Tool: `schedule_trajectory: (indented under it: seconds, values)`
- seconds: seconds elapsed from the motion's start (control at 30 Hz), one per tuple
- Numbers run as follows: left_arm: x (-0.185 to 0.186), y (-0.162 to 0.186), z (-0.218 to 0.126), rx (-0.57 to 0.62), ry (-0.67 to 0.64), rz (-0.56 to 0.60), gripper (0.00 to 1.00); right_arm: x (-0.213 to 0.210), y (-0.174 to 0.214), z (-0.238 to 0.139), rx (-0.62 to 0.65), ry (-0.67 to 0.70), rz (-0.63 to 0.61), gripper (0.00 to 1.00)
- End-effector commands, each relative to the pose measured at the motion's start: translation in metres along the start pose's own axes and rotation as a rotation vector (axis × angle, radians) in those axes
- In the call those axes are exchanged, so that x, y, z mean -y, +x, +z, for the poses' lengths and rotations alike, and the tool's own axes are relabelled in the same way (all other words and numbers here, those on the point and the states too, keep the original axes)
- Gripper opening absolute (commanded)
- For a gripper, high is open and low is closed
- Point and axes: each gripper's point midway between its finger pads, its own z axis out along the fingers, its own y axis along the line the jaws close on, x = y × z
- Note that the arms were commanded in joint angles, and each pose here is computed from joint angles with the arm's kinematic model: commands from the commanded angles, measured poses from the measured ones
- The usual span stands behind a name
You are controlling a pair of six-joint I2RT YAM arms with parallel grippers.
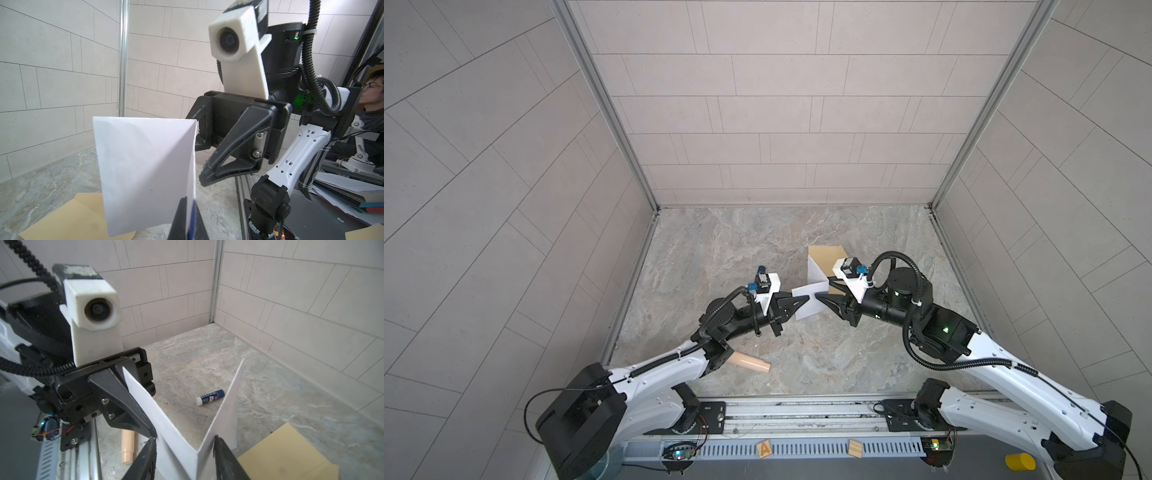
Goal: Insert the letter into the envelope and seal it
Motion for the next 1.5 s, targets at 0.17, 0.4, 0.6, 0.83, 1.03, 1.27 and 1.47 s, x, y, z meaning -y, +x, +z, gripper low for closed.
schedule_trajectory:
  seconds: [0.17,0.4,0.6,0.83,1.03,1.27,1.47]
  values:
    - [0.006,-0.006,-0.002,0.032,0.027,0.019,0.0,-0.014,-0.009,-0.003,0.058,-0.078,-0.006,0.26]
    - [0.002,-0.004,-0.002,0.028,0.005,0.017,0.14,-0.017,-0.006,-0.003,0.056,-0.096,-0.022,0.06]
    - [-0.022,-0.004,-0.012,-0.021,-0.166,0.041,0.69,-0.015,0.007,-0.011,-0.006,-0.073,-0.106,0.0]
    - [-0.019,-0.012,-0.028,-0.027,-0.209,0.11,0.85,-0.026,0.015,-0.016,-0.051,-0.141,-0.178,0.0]
    - [0.003,-0.014,-0.022,-0.013,-0.074,0.108,0.85,-0.036,0.013,-0.019,-0.052,-0.199,-0.189,0.0]
    - [0.016,-0.01,-0.013,-0.042,0.033,0.082,0.64,-0.039,0.015,-0.016,-0.074,-0.222,-0.183,0.0]
    - [0.02,-0.009,-0.01,-0.046,0.061,0.069,0.47,-0.039,0.015,-0.012,-0.081,-0.23,-0.176,0.0]
